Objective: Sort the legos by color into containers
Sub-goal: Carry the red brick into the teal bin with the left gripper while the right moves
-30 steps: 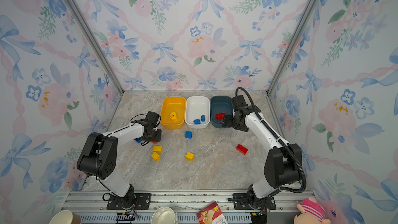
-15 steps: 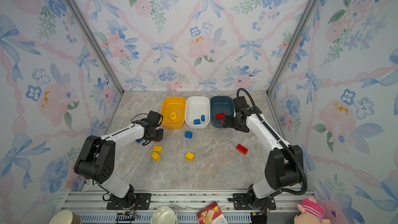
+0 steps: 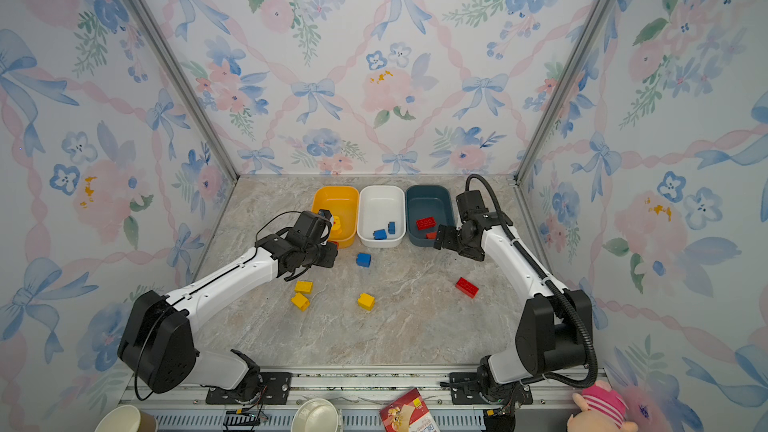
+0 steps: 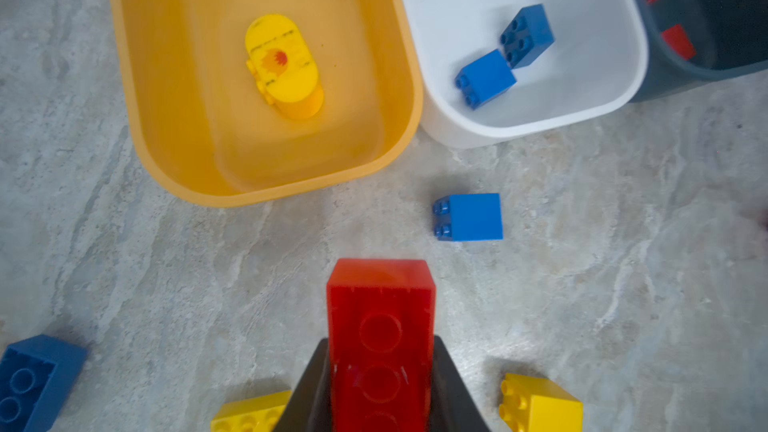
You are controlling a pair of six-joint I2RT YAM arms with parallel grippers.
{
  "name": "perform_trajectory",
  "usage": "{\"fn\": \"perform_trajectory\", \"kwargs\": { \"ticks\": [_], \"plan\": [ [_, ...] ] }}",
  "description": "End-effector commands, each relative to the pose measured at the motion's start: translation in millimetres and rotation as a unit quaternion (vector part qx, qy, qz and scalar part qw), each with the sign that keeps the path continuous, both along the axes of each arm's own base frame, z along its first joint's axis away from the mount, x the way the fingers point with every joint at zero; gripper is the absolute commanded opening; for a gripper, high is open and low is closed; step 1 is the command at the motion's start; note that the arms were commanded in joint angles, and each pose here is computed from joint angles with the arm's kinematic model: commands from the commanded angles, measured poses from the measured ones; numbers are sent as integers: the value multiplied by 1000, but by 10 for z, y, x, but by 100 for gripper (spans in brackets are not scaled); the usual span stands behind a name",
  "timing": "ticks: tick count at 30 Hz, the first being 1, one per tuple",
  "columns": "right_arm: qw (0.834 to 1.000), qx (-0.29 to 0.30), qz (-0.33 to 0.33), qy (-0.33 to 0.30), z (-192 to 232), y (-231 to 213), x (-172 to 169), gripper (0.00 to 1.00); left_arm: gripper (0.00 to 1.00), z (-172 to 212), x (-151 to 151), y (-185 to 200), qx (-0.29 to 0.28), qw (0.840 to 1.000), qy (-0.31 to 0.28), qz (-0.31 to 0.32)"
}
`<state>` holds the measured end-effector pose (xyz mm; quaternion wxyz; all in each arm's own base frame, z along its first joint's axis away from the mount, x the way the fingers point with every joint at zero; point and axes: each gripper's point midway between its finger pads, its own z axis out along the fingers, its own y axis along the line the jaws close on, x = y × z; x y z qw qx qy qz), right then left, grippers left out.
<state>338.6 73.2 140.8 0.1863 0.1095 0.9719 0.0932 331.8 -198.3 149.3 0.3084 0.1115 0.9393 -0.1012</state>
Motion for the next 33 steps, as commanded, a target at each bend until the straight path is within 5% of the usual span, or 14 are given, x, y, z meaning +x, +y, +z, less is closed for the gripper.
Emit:
{"fn": "perform_trajectory", "kwargs": {
  "ticks": [1, 17, 33],
  "plan": [
    [999, 29, -18, -3, -10, -4, -53, 97, 24, 261, 134, -413, -53, 998, -29, -21],
    [997, 50, -58, -16, 64, -114, -419, 97, 19, 434, 668, -2082, -134, 979, -61, -138],
    [997, 41, -64, -18, 138, -172, -538, 97, 18, -97, 1225, -2771, -162, 976, -55, -133]
  ]
}}
